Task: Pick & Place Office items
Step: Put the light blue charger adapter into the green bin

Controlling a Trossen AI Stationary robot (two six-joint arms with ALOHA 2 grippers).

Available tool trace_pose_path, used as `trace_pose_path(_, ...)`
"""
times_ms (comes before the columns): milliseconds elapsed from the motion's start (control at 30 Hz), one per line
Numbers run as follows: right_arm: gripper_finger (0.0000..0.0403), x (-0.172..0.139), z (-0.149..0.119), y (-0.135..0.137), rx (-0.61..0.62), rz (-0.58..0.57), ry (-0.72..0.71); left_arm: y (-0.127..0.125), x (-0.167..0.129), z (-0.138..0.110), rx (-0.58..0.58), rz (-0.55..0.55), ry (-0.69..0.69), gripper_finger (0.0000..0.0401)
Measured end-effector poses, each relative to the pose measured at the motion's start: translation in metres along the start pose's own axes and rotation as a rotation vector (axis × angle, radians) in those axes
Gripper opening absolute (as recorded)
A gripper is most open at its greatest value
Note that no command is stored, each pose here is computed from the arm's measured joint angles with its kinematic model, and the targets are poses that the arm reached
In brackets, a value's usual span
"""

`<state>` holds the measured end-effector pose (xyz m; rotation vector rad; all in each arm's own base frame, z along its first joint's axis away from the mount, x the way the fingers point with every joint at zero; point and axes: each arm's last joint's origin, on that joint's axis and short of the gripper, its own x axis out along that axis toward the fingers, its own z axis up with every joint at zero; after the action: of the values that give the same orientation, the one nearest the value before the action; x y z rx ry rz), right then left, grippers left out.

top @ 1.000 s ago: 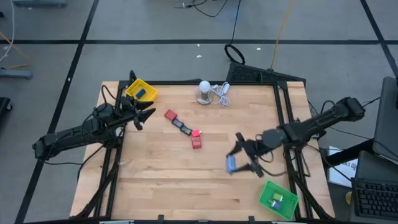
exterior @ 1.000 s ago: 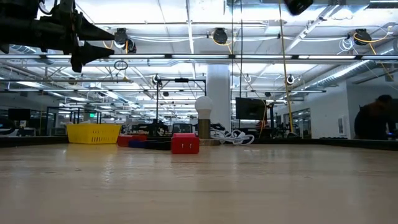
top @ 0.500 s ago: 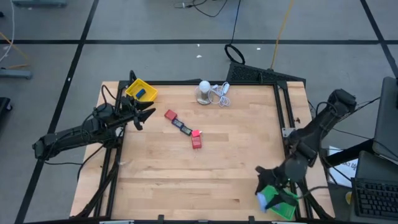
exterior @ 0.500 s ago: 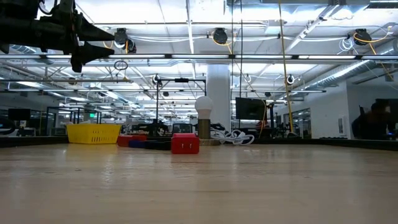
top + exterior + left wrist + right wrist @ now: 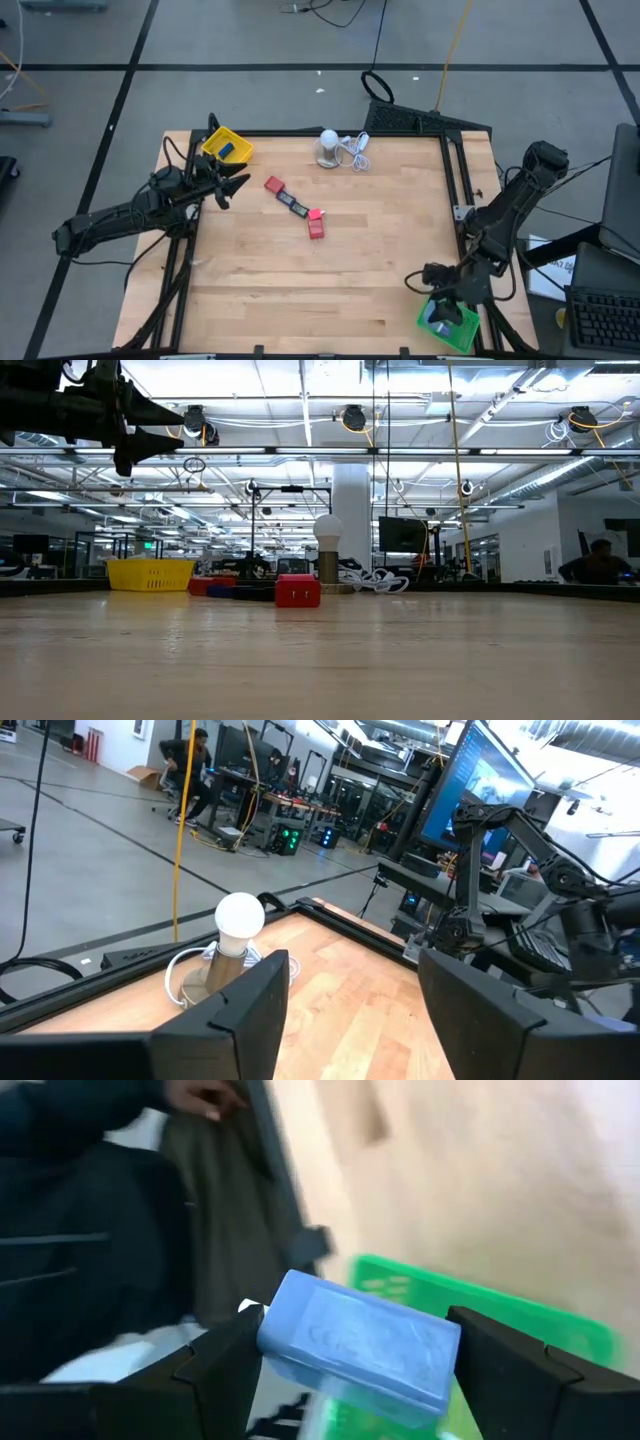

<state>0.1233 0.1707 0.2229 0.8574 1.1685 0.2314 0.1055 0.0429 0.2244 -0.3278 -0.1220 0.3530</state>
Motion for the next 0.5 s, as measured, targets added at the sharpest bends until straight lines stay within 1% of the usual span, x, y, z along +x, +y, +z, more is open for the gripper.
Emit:
trace_pose_path(100,0.0274,0.001,-0.001,-0.006,-0.015,-0.065,0.012,0.0,0.0,0.0,0.0,0.0,0.0,0.0219)
trace_pose_path(267,0.0274,0.007,-0.002,-0.009,-0.068,-0.109,0.021,0.0,0.0,0.0,0.0,0.0,0.0,0.0223)
trace_pose_path(500,0.0274,0.023,-0.004,-0.015,-0.045,-0.19,0.098,0.0,0.0,0.0,0.0,0.0,0.0,0.0233)
